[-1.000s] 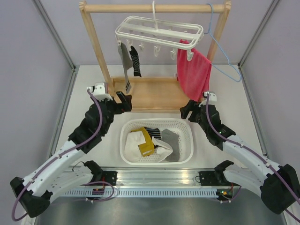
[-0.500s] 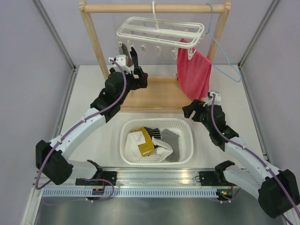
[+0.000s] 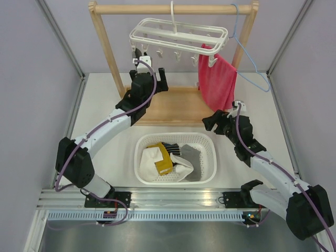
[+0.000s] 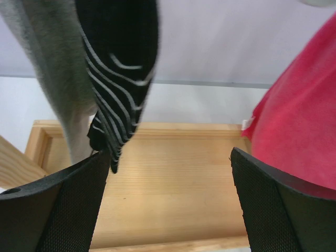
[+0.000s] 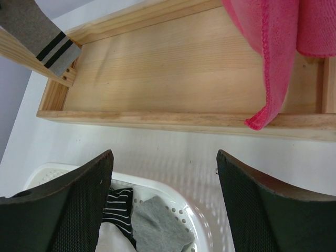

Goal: Remove the socks clipped to the hanger

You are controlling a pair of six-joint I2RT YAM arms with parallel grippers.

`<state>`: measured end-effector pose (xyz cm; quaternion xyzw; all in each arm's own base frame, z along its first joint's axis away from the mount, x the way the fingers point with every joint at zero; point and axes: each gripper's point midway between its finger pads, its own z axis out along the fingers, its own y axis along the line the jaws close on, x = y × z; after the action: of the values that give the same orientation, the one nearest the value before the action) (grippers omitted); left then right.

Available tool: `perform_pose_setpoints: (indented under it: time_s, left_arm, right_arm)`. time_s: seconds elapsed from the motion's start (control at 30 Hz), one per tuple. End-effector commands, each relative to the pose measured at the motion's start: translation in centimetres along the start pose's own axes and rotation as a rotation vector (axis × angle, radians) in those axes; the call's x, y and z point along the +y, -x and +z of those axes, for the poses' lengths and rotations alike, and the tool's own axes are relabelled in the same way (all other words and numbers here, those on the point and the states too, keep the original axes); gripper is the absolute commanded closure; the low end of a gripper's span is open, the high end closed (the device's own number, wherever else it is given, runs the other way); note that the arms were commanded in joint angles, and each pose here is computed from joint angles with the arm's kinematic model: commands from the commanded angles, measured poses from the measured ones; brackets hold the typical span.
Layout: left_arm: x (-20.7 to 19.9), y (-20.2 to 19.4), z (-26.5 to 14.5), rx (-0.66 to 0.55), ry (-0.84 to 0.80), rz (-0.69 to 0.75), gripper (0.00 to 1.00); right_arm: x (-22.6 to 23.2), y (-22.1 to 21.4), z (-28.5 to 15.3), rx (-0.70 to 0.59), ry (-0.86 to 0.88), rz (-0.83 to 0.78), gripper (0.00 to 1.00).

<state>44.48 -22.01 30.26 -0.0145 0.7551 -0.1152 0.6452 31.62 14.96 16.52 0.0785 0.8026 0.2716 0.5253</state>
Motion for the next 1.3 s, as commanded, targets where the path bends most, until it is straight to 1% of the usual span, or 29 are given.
perform_pose_setpoints:
  time_s: [0.0, 0.07, 0.2, 0.23, 0.27, 0.3, 0.37, 0.4, 0.47, 0.5, 0.53, 0.57, 0.6, 0.67, 0.73, 0.77, 0.83, 0.93, 0.97, 1.03, 1.07, 1.1, 1.17, 1.2, 1.27]
  left_arm:
    - [1.4, 2.8, 0.7, -0.084, 0.091, 0.015, 0.04]
    - [1.6, 2.7, 1.0, -0.09, 0.102, 0.017, 0.07]
    - [2.0, 2.6, 1.8, -0.101, 0.126, 0.039, 0.23]
    - [2.0, 2.6, 2.0, -0.101, 0.126, 0.042, 0.25]
    - [1.9, 2.6, 2.2, -0.103, 0.124, 0.044, 0.29]
    - [1.9, 2.3, 2.5, -0.099, 0.124, 0.05, 0.4]
    - [1.6, 2.4, 2.7, -0.102, 0.111, 0.056, 0.53]
    - [1.7, 2.1, 3.0, -0.098, 0.113, 0.06, 0.63]
    - [1.6, 2.1, 3.2, -0.098, 0.1, 0.065, 0.71]
    - [1.6, 2.1, 3.2, -0.099, 0.096, 0.067, 0.83]
    - [1.6, 2.2, 3.2, -0.101, 0.097, 0.066, 0.92]
    - [1.5, 2.3, 3.0, -0.102, 0.089, 0.064, 0.97]
    - [1.4, 2.0, 2.8, -0.099, 0.081, 0.062, 0.98]
    - [1.2, 2.8, 1.9, -0.111, 0.055, 0.04, 0.98]
    - [1.2, 2.4, 1.0, -0.099, 0.032, 0.028, 0.98]
    - [1.1, 3.5, 0.0, -0.118, 0.014, -0.001, 0.98]
    - [1.1, 3.0, -1.0, -0.095, -0.005, -0.013, 0.98]
    - [0.3, 3.9, -2.7, -0.082, -0.068, -0.045, 0.98]
    - [-0.3, 3.3, -3.1, -0.047, -0.106, -0.051, 0.98]
    - [-1.0, 4.0, -3.9, -0.033, -0.145, -0.063, 0.98]
    - [-1.3, 3.1, -4.3, 0.02, -0.164, -0.064, 0.98]
    - [-1.7, 3.7, -4.6, 0.02, -0.183, -0.07, 0.98]
    - [-2.5, 3.5, -5.2, 0.052, -0.227, -0.081, 0.98]
    - [-2.5, 3.3, -5.5, 0.075, -0.231, -0.082, 0.98]
    - [-3.0, 3.3, -6.1, 0.095, -0.259, -0.09, 0.98]
  right_arm:
    - [1.0, 1.3, 0.1, -0.045, 0.055, 0.009, 0.17]
    - [0.8, 1.3, 0.1, -0.044, 0.054, 0.009, 0.17]
    - [0.5, 1.4, 0.1, -0.043, 0.053, 0.012, 0.17]
    - [0.5, 1.4, 0.1, -0.042, 0.054, 0.012, 0.17]
    - [0.4, 1.4, 0.1, -0.044, 0.054, 0.013, 0.17]
    - [0.3, 1.4, 0.1, -0.044, 0.052, 0.015, 0.17]
    - [0.3, 1.5, 0.1, -0.044, 0.055, 0.016, 0.17]
    - [0.3, 1.5, 0.2, -0.042, 0.054, 0.017, 0.17]
    - [0.3, 1.4, 0.2, -0.041, 0.056, 0.017, 0.17]
    - [0.4, 1.5, 0.2, -0.041, 0.059, 0.018, 0.17]
    - [0.3, 1.5, 0.2, -0.043, 0.059, 0.017, 0.17]
    - [0.3, 1.5, 0.2, -0.042, 0.058, 0.017, 0.18]
    - [0.4, 1.5, 0.2, -0.038, 0.066, 0.009, 0.17]
    - [0.7, 1.3, 0.3, -0.027, 0.085, -0.015, 0.17]
    - [1.0, 1.1, 0.3, -0.011, 0.112, -0.055, 0.18]
    - [1.1, 1.1, 0.3, -0.008, 0.118, -0.066, 0.18]
    - [1.6, 0.9, 0.3, -0.002, 0.151, -0.084, 0.18]
    - [2.9, 1.4, 0.1, -0.028, 0.218, -0.089, 0.19]
    - [3.5, 1.4, 0.0, -0.032, 0.243, -0.092, 0.19]
    - [5.4, 1.8, -0.3, -0.058, 0.299, -0.122, 0.19]
    - [5.7, 2.0, -0.2, -0.076, 0.29, -0.141, 0.19]
    - [7.7, 1.7, -0.4, -0.073, 0.327, -0.166, 0.19]
    - [9.2, 1.4, -0.3, -0.072, 0.334, -0.219, 0.18]
    - [10.9, 1.5, -0.5, -0.078, 0.36, -0.232, 0.18]
    - [12.2, 1.7, -0.5, -0.082, 0.383, -0.249, 0.19]
